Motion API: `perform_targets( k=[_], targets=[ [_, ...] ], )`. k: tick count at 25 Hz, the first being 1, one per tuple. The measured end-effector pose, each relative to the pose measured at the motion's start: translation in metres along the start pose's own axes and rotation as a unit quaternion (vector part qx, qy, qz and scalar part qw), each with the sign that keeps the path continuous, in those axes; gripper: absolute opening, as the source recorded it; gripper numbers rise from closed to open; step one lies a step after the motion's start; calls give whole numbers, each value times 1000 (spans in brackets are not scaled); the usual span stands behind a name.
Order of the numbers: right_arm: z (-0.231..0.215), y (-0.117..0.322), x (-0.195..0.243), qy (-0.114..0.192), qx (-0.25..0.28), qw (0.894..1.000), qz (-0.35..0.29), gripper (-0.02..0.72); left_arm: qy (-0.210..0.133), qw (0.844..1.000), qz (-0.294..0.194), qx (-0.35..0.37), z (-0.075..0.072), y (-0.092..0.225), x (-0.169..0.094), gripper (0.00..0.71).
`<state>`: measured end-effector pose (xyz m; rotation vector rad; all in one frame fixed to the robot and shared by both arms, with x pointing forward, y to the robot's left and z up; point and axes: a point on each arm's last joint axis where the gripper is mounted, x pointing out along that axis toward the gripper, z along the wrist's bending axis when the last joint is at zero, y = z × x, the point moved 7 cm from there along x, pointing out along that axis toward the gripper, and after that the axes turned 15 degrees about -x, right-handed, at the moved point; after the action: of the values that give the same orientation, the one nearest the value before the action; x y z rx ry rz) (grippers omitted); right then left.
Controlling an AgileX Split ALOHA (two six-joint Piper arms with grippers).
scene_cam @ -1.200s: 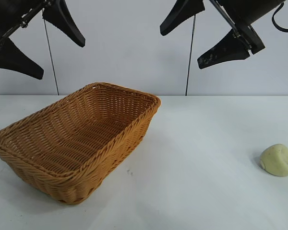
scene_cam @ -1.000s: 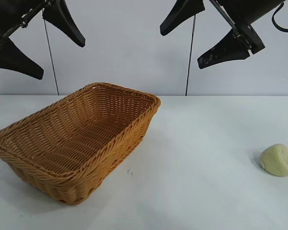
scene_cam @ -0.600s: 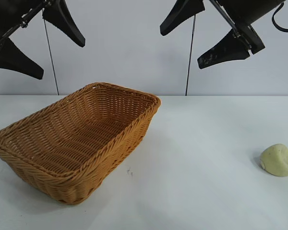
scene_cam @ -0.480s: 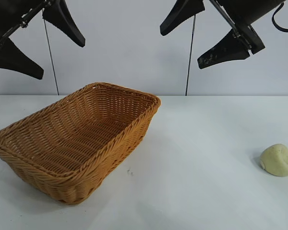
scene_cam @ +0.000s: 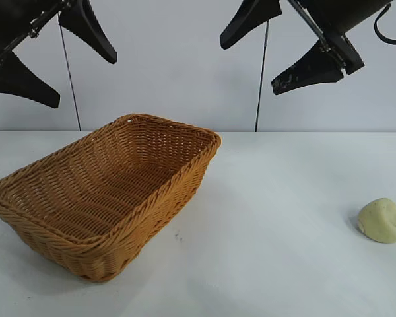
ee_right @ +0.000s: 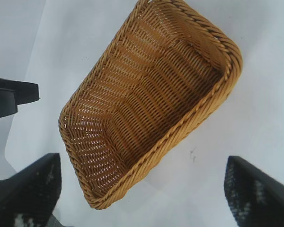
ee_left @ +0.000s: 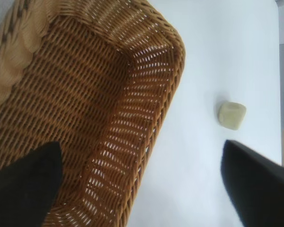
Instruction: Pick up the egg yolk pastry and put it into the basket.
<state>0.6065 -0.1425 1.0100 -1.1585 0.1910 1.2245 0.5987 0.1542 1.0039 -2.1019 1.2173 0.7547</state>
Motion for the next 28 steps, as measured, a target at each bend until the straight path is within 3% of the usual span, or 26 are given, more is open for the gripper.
perform_targets(
  k=[6, 14, 21, 25, 28],
  targets=[
    [0, 0, 0, 1, 0, 1000, -2, 642, -6, 1000, 3, -14, 10, -5, -6, 696],
    [-1, -2, 0, 4, 0, 1000, -5, 642, -56, 998, -27, -26, 28, -2, -54, 696],
    [-1, -2, 0, 5, 0, 1000, -6, 642, -98, 984, -64, -133, 55, 36, -84, 696],
    [-1, -2, 0, 5, 0, 1000, -6, 642, -102, 972, -71, -200, 68, 51, -85, 696],
    [-1, -2, 0, 5, 0, 1000, -6, 642, -108, 967, -64, -221, 68, 61, -79, 696]
  ],
)
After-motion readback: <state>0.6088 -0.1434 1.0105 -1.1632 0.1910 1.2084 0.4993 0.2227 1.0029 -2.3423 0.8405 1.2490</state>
